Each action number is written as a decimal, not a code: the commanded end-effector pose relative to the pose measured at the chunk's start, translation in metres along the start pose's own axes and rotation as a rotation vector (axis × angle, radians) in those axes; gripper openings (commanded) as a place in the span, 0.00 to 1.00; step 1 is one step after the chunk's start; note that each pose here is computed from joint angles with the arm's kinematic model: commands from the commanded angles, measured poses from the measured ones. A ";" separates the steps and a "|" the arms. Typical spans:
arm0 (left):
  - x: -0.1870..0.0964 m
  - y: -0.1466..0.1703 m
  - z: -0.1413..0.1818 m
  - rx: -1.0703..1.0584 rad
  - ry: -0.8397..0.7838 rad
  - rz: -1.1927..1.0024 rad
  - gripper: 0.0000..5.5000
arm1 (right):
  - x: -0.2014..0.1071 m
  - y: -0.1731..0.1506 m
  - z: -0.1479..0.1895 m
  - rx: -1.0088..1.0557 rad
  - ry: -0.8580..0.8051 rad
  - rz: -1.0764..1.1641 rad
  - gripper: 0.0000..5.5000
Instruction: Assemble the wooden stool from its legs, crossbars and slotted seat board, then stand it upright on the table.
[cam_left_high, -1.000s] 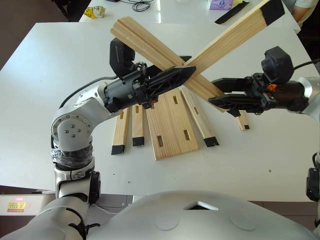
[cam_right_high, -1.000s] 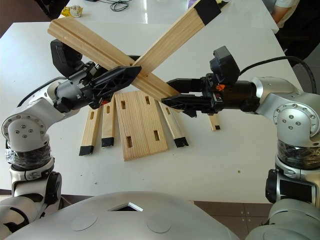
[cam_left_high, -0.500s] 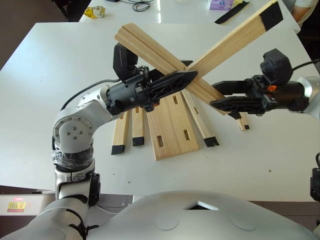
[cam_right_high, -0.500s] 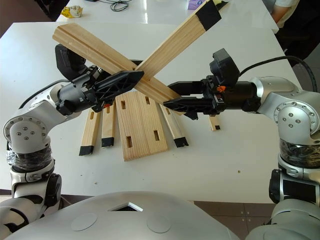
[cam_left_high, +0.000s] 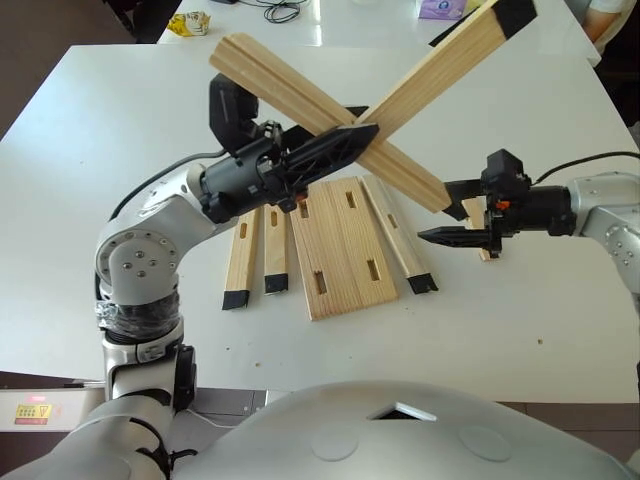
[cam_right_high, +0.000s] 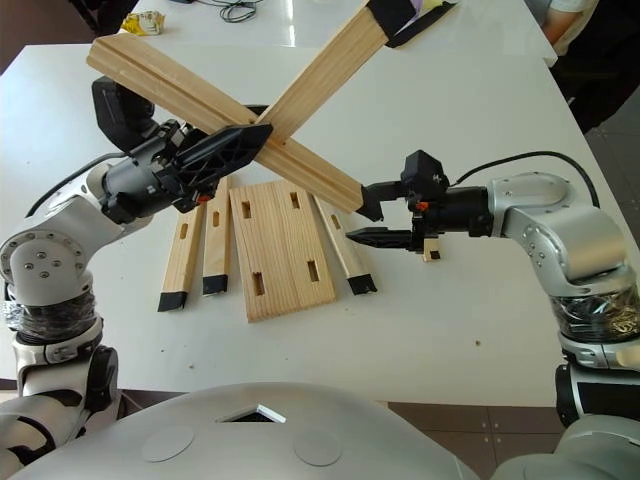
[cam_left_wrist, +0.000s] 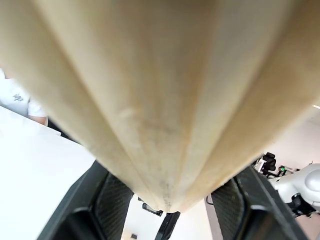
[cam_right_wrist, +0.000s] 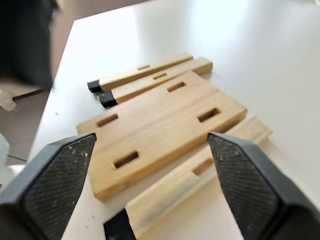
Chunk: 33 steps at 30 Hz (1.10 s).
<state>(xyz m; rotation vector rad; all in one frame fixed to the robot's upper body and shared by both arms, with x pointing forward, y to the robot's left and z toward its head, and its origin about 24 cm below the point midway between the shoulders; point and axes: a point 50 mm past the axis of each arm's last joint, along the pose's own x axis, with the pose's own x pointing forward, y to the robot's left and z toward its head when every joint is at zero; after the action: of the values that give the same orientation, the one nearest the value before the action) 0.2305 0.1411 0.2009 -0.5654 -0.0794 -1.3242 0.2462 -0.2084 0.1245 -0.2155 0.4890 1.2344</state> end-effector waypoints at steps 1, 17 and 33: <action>-0.017 0.001 0.019 0.081 0.035 0.053 0.38 | -0.003 -0.013 -0.020 -0.037 0.059 -0.130 0.74; -0.054 -0.032 0.013 0.293 0.456 0.138 0.38 | -0.004 0.015 -0.034 0.000 -0.035 -0.314 0.74; -0.079 -0.045 -0.032 0.424 0.562 0.198 0.38 | -0.013 0.019 -0.034 0.002 -0.057 -0.381 0.74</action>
<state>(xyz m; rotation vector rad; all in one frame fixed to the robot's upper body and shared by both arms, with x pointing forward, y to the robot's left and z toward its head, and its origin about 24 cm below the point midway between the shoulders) 0.1629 0.1920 0.1613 0.1251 0.1617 -1.1733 0.2178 -0.2263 0.1008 -0.2638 0.3749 0.8689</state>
